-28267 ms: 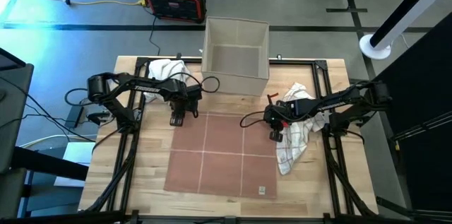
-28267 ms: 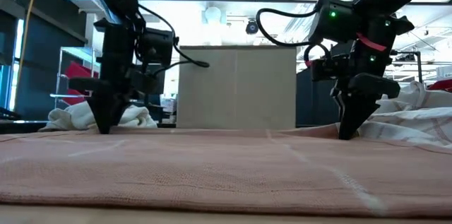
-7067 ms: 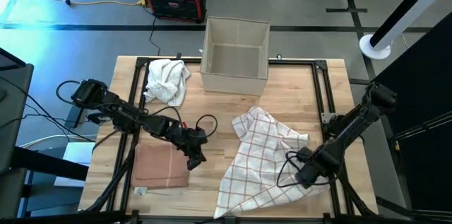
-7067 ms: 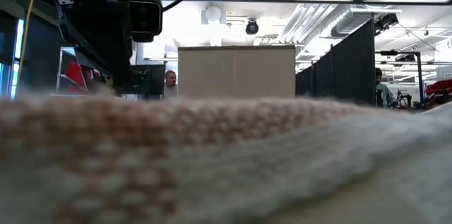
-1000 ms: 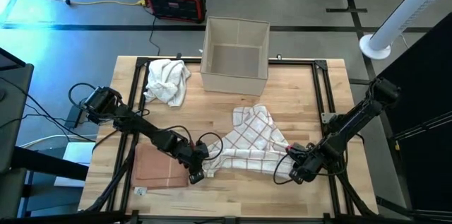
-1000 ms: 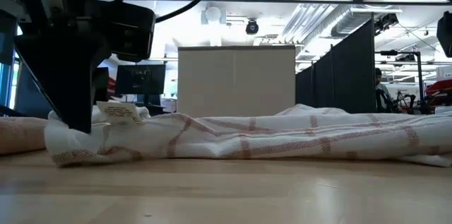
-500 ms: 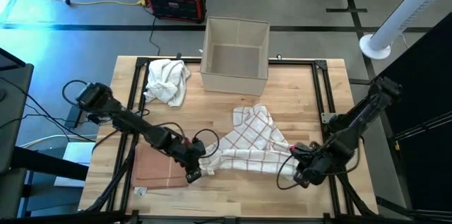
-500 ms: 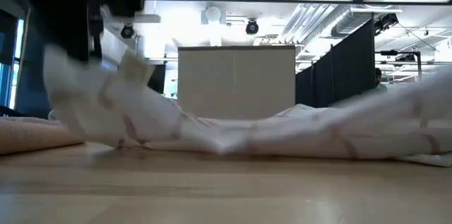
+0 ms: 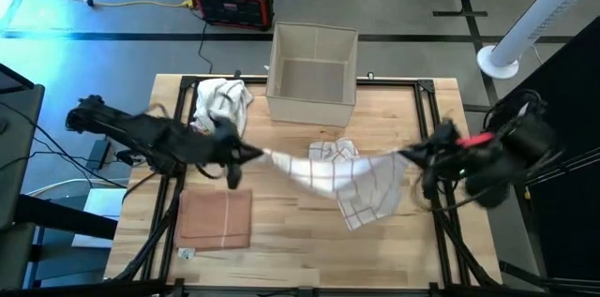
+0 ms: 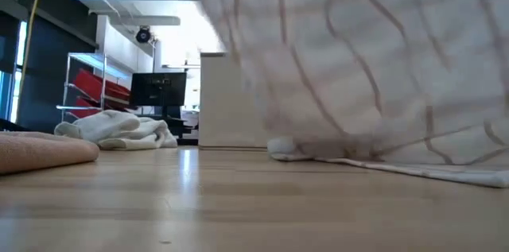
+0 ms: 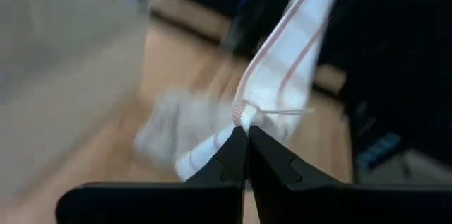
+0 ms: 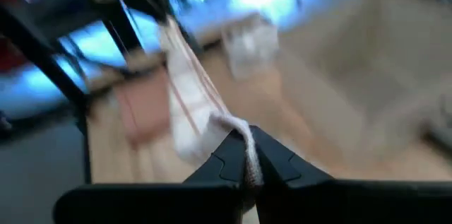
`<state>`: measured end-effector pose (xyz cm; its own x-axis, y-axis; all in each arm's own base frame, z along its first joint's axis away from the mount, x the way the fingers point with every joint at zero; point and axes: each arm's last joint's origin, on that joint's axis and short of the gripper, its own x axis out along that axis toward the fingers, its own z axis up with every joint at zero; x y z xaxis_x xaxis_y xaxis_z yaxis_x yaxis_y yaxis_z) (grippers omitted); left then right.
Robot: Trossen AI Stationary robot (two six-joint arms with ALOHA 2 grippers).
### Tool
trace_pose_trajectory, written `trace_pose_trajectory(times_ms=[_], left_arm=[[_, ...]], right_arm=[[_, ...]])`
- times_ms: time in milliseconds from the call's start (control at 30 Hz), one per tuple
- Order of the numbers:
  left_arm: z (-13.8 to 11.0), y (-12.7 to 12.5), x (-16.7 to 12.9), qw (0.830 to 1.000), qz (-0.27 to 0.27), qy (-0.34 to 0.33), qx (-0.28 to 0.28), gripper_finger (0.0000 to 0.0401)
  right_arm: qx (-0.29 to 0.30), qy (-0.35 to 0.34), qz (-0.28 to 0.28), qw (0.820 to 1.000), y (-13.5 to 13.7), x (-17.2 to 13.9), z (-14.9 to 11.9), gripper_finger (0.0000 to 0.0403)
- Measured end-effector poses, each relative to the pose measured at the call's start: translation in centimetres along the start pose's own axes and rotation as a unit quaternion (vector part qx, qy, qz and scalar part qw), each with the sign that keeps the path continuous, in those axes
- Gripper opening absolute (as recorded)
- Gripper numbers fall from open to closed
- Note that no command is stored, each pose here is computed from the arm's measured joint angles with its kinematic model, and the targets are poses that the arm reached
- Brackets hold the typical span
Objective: Fold towel
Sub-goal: Fold the right white towel
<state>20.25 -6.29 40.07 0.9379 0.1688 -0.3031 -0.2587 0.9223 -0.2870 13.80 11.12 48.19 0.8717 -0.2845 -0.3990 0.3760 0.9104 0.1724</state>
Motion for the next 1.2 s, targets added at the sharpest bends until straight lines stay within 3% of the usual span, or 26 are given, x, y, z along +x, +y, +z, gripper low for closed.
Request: trace_pose_trajectory(times_ms=[200, 400, 533, 667, 767, 867, 1000, 1200], left_arm=[[4.9, -2.1, -3.4, 0.983, -0.088, -0.156, 0.051, 0.0], [7.2, -4.4, -5.8, 0.957, -0.149, -0.236, 0.079, 0.0], [7.8, -6.3, -6.7, 0.937, -0.202, -0.269, 0.092, 0.0], [8.7, -8.0, -7.5, 0.917, -0.248, -0.297, 0.097, 0.0], [9.5, -9.3, -7.8, 0.907, -0.265, -0.311, 0.105, 0.0], [10.5, -10.3, -8.1, 0.899, -0.271, -0.326, 0.114, 0.0], [11.6, -11.5, -8.3, 0.892, -0.271, -0.342, 0.115, 0.0], [13.2, -11.8, -8.8, 0.903, -0.24, -0.342, 0.102, 0.0]], right_arm=[[-0.06, -0.099, 0.105, 0.988, 2.4, -2.2, 4.4, 0.0], [-0.094, -0.181, 0.22, 0.954, 5.1, -4.1, 6.7, 0.0], [-0.114, -0.215, 0.318, 0.916, 7.1, -5.4, 6.9, 0.0], [-0.132, -0.249, 0.418, 0.863, 8.8, -6.9, 6.7, 0.0], [-0.153, -0.291, 0.453, 0.829, 9.7, -8.2, 6.6, 0.0], [-0.17, -0.335, 0.456, 0.807, 9.8, -9.7, 6.6, 0.0], [-0.179, -0.379, 0.421, 0.805, 9.5, -11.6, 6.7, 0.0], [-0.183, -0.382, 0.334, 0.842, 8.6, -13.7, 6.8, 0.0]])
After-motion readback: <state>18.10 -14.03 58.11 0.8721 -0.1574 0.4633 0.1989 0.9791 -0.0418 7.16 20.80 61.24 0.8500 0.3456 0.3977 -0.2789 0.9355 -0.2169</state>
